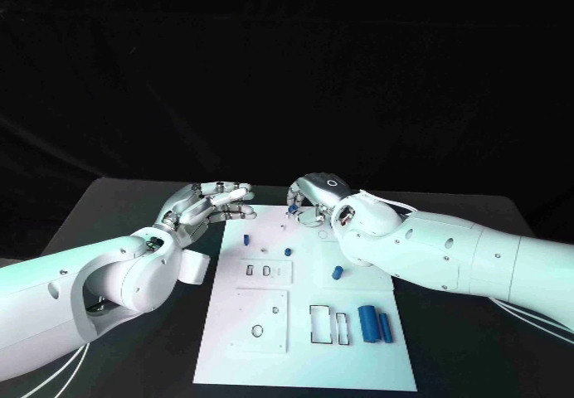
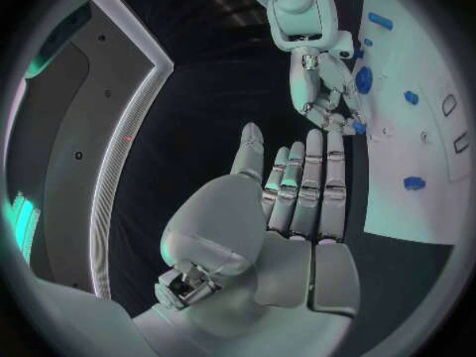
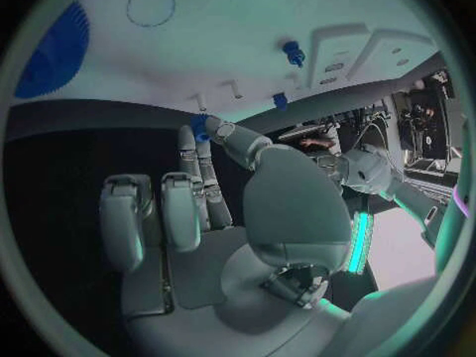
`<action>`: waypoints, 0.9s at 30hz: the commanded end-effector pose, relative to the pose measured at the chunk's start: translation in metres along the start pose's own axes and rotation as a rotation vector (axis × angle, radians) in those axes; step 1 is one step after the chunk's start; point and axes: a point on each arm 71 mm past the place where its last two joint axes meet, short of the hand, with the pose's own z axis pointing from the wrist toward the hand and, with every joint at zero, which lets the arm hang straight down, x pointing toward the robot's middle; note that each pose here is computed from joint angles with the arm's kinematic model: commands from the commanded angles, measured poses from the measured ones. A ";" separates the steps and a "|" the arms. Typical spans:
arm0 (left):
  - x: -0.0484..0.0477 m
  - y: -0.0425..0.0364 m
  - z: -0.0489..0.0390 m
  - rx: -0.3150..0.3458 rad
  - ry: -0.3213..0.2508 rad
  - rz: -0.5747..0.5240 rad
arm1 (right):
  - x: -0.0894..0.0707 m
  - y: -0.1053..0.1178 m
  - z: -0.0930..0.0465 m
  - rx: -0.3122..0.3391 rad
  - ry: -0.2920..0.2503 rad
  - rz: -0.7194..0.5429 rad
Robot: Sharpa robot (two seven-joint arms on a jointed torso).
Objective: Assemble the parts on the task board
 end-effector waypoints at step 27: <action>0.0028 -0.0076 0.0032 0.018 0.008 0.000 | 0.013 0.008 0.010 -0.015 0.062 -0.012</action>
